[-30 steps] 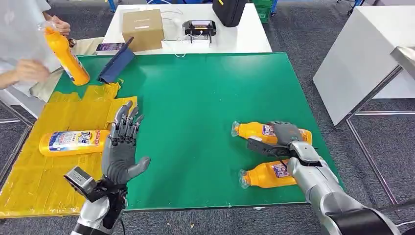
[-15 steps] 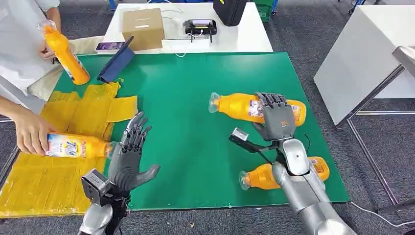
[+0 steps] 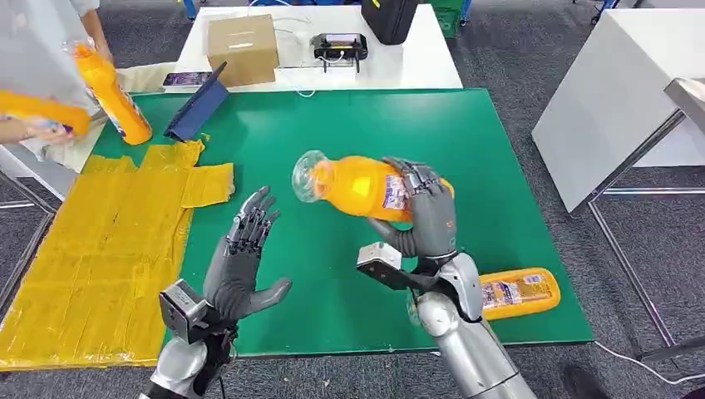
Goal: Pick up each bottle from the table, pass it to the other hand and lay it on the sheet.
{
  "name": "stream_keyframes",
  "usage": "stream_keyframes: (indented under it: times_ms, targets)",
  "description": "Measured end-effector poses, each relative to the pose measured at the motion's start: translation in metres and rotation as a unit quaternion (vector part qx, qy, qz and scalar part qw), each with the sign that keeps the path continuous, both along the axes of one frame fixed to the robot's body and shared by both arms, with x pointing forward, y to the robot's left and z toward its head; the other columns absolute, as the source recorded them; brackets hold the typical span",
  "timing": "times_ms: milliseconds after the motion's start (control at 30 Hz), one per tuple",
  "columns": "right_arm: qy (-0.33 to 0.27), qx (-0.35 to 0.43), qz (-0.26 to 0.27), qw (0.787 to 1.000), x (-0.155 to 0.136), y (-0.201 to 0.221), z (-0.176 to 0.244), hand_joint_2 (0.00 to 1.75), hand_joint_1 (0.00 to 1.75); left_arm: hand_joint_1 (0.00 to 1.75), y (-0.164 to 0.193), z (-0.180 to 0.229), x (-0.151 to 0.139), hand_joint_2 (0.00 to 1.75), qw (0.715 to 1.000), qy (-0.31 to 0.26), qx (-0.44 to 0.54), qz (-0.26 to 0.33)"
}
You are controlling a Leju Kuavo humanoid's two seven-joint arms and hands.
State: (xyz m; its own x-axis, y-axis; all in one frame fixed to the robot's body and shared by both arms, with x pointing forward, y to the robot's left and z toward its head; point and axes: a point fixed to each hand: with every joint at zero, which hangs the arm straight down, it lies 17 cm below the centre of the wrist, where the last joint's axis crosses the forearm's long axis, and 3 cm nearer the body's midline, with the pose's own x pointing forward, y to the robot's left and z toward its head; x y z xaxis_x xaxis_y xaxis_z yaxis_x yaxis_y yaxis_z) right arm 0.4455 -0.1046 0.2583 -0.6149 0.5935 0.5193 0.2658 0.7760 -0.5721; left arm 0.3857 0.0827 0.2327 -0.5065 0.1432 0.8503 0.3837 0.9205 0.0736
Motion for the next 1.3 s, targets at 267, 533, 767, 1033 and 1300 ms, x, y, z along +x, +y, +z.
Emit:
stream_keyframes:
  times_ms: [267, 533, 767, 1033, 1300]
  targets:
    - [0.011, -0.005, 0.037, 0.999, -0.009, 0.026, -0.006, 1.75, 1.75, 0.00, -0.002, 0.004, 0.001, 1.75, 1.000, -0.005, -0.001, -0.003]
    - [0.101, -0.020, 0.171, 0.980, -0.036, 0.110, -0.055, 1.75, 1.75, 0.00, -0.005, 0.015, 0.003, 1.75, 1.000, -0.014, -0.011, -0.009]
    - [0.142, -0.060, 0.239, 0.959, -0.061, 0.169, -0.084, 1.75, 1.75, 0.00, 0.000, 0.021, 0.007, 1.75, 1.000, -0.027, -0.009, 0.007]
    - [0.160, -0.094, 0.251, 0.950, -0.064, 0.188, -0.101, 1.75, 1.75, 0.00, 0.004, 0.017, 0.008, 1.75, 0.998, -0.043, 0.019, 0.032]
    - [0.164, -0.107, 0.254, 0.947, -0.064, 0.191, -0.107, 1.75, 1.75, 1.19, 0.004, 0.013, 0.008, 1.75, 0.998, -0.044, 0.029, 0.036]
